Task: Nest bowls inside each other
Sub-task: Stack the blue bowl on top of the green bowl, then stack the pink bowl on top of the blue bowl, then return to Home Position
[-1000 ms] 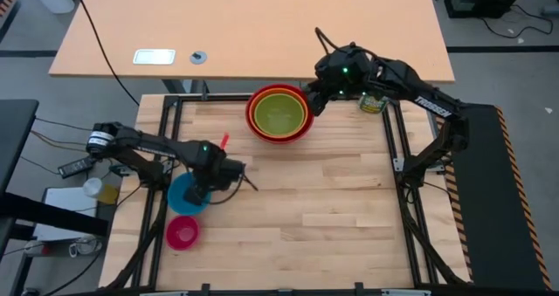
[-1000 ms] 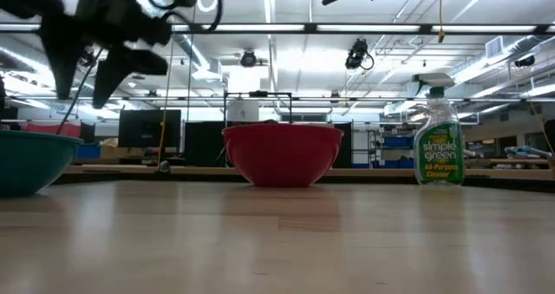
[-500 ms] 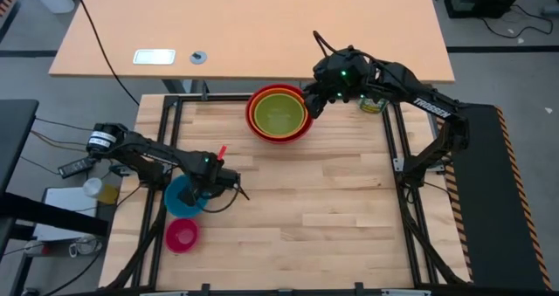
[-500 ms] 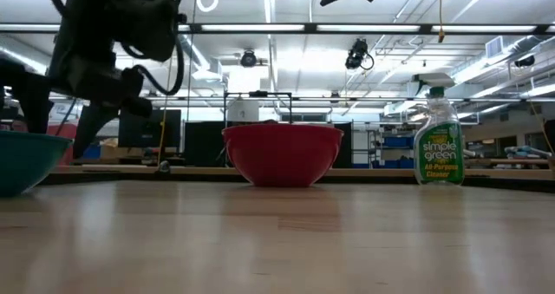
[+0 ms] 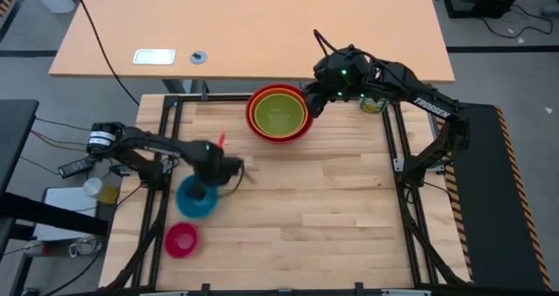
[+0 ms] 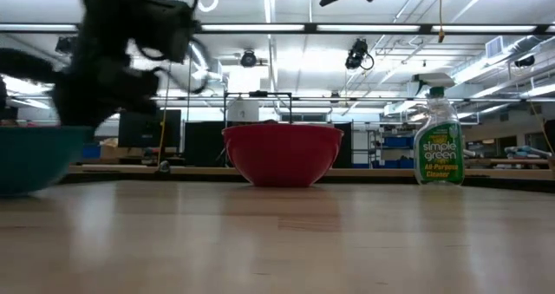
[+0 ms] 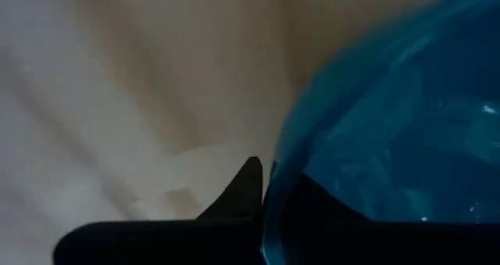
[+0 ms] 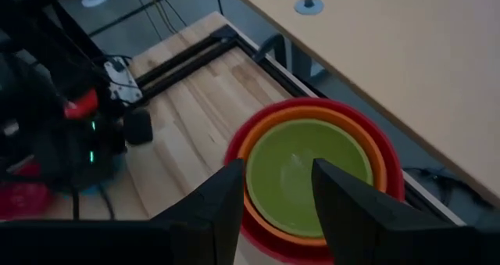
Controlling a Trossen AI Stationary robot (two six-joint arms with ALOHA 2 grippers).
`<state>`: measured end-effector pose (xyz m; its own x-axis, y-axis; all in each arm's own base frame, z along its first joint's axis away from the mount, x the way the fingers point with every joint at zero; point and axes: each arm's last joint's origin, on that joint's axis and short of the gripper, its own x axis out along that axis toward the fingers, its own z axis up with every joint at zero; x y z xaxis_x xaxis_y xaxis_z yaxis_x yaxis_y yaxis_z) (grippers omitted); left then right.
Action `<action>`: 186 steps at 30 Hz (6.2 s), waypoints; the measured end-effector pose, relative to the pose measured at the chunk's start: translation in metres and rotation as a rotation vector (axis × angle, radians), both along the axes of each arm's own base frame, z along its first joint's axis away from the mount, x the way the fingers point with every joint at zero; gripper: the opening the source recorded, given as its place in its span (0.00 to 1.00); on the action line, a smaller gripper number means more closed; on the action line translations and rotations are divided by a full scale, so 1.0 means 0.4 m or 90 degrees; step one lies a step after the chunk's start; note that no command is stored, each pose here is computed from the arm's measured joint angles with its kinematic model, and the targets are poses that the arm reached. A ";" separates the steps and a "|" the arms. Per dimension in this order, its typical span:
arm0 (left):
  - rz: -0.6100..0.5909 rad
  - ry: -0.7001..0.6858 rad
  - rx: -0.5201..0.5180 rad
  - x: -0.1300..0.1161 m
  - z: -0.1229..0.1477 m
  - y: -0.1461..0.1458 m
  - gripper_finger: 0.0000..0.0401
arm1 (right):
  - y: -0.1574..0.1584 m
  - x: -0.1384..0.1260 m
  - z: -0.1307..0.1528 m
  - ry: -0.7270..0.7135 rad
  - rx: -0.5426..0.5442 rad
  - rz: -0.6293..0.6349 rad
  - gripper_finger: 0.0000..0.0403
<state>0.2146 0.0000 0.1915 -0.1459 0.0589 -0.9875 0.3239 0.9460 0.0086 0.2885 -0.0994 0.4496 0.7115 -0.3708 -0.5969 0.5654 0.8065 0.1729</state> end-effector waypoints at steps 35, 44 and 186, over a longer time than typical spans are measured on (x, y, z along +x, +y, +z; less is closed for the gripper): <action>0.593 -0.353 0.032 0.345 0.127 0.605 0.09 | 0.011 -0.057 -0.022 0.022 0.010 -0.066 0.39; 0.503 -0.417 0.169 0.321 0.235 0.580 0.48 | 0.011 -0.058 -0.020 0.018 0.011 -0.073 0.39; 0.442 -0.667 0.051 0.176 0.348 0.296 0.43 | 0.083 -0.205 -0.221 -0.026 0.052 -0.112 0.39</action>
<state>0.2850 0.1182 0.3308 0.6798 0.3494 -0.6449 -0.4376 0.8988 0.0257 0.2063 -0.0663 0.3613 0.6643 -0.4431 -0.6020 0.6874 0.6784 0.2592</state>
